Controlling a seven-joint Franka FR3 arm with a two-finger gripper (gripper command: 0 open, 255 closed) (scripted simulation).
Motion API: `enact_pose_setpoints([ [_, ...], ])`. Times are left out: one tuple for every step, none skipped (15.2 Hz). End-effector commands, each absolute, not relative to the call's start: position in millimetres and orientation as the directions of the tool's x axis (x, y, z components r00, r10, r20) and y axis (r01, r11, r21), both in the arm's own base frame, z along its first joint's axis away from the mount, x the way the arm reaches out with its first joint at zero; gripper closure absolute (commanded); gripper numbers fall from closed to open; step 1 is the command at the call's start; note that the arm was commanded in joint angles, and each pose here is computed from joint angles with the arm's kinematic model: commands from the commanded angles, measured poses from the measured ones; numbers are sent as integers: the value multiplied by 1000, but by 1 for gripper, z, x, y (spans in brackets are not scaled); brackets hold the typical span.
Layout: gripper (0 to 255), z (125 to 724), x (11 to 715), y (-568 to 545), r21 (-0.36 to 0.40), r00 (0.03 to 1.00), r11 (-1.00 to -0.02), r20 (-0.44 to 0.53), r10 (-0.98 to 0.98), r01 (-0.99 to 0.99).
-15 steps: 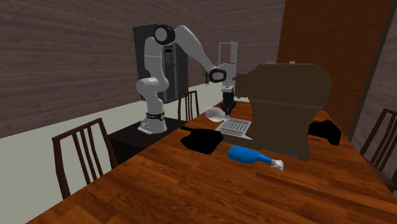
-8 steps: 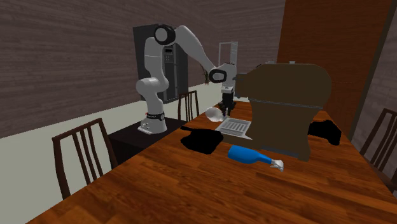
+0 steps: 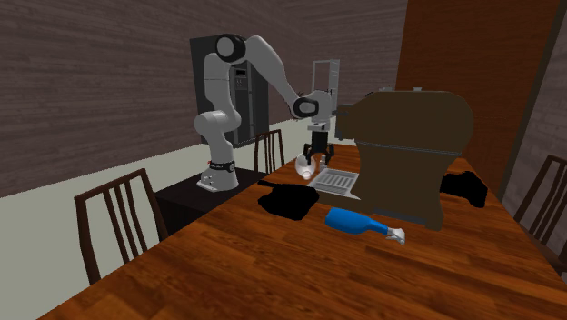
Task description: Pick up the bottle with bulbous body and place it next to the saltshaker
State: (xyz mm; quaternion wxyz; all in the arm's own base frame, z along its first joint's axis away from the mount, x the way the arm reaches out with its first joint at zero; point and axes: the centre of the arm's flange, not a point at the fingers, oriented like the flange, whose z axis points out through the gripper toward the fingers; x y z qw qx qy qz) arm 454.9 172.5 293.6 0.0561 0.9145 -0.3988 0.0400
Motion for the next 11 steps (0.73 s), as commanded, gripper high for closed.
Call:
enact_pose_setpoints([
  [0, 284, 454, 172, 71, 677, -674, 120, -726, -735],
  [0, 279, 454, 172, 71, 677, -674, 120, -726, -735],
  [0, 274, 454, 171, 71, 677, -674, 120, -726, -735],
  [0, 271, 454, 170, 71, 677, -674, 120, -726, -735],
  [0, 271, 454, 170, 71, 677, -674, 120, -726, -735],
  [0, 271, 454, 170, 71, 677, -674, 120, -726, -735],
  [0, 271, 454, 170, 71, 677, -674, 120, -726, -735],
  [0, 271, 454, 170, 71, 677, -674, 120, -726, -735],
  [0, 271, 454, 170, 71, 677, -674, 120, -726, -735],
  [0, 271, 454, 170, 71, 677, -674, 120, -726, -735],
  [0, 271, 454, 170, 71, 677, -674, 120, -726, -735],
])
